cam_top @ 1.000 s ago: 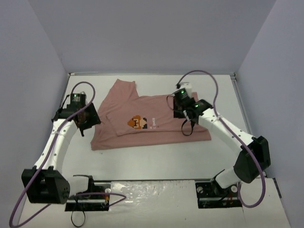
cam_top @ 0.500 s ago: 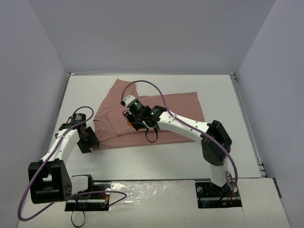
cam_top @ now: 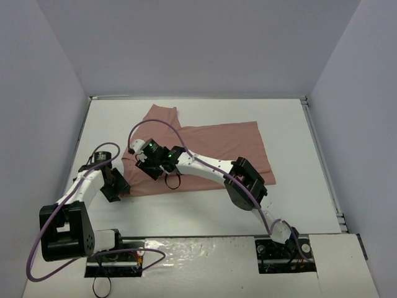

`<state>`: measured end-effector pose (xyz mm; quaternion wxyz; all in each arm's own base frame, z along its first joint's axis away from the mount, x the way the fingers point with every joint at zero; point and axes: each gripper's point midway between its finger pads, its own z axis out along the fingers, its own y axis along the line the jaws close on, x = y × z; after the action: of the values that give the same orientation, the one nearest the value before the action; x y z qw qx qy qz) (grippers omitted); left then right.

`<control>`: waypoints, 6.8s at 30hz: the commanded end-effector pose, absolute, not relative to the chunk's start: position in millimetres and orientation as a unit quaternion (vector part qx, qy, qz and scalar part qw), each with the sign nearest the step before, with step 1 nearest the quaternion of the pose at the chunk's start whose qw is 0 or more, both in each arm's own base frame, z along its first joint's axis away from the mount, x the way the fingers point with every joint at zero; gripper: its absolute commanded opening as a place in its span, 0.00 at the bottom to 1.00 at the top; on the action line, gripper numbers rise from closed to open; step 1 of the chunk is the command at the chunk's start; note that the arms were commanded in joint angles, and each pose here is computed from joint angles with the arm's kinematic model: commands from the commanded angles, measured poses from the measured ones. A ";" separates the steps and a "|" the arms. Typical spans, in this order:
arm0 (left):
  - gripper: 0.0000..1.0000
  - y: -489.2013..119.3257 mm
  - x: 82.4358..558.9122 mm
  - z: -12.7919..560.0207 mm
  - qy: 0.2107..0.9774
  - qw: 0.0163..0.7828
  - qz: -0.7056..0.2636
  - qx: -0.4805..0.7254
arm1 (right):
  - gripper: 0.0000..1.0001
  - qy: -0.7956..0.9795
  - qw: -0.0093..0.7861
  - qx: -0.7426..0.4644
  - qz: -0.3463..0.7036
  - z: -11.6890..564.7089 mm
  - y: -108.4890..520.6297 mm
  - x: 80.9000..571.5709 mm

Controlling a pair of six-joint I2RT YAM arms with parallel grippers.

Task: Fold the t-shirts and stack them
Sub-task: Fold the flattened tshirt in 1/3 of the way

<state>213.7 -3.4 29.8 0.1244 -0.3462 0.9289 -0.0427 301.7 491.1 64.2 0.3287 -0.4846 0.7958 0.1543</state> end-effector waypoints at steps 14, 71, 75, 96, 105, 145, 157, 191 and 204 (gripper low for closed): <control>0.43 -2.0 223.1 25.5 0.921 0.131 -0.050 -0.365 | 0.27 0.781 0.348 -0.495 0.154 62.6 508.9 310.0; 0.18 -2.5 222.3 25.8 0.923 0.129 -0.050 -0.360 | 0.42 0.846 0.437 -0.293 0.088 136.3 374.1 474.8; 0.18 -1.3 229.2 39.7 0.922 0.147 -0.054 -0.354 | 0.47 0.843 0.449 -0.280 0.100 164.1 366.1 465.3; 0.29 -71.7 305.9 127.7 0.945 0.245 -0.126 -0.175 | 0.44 0.955 0.291 -0.017 0.051 73.5 163.0 331.0; 0.29 -106.5 323.7 88.3 0.950 0.226 -0.139 -0.163 | 0.44 0.965 0.256 0.042 0.041 45.1 161.0 316.9; 0.29 -89.1 289.3 22.7 0.968 0.157 -0.081 -0.179 | 0.42 0.961 0.268 0.055 -0.034 33.6 155.2 357.9; 0.29 -87.4 289.8 31.0 0.967 0.167 -0.081 -0.175 | 0.42 0.951 0.298 0.037 -0.066 51.9 140.9 411.0; 0.29 -100.9 382.2 95.6 0.959 0.247 -0.094 -0.101 | 0.41 0.961 0.247 0.110 -0.059 34.4 53.8 400.6; 0.29 -72.6 423.0 93.2 0.957 0.267 -0.052 -0.098 | 0.39 0.921 0.378 -0.019 0.097 162.7 194.8 436.2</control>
<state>396.7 -88.2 79.3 0.2333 -0.1056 0.9640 -0.0712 429.1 108.3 81.4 0.3025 0.0460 0.9520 -0.0106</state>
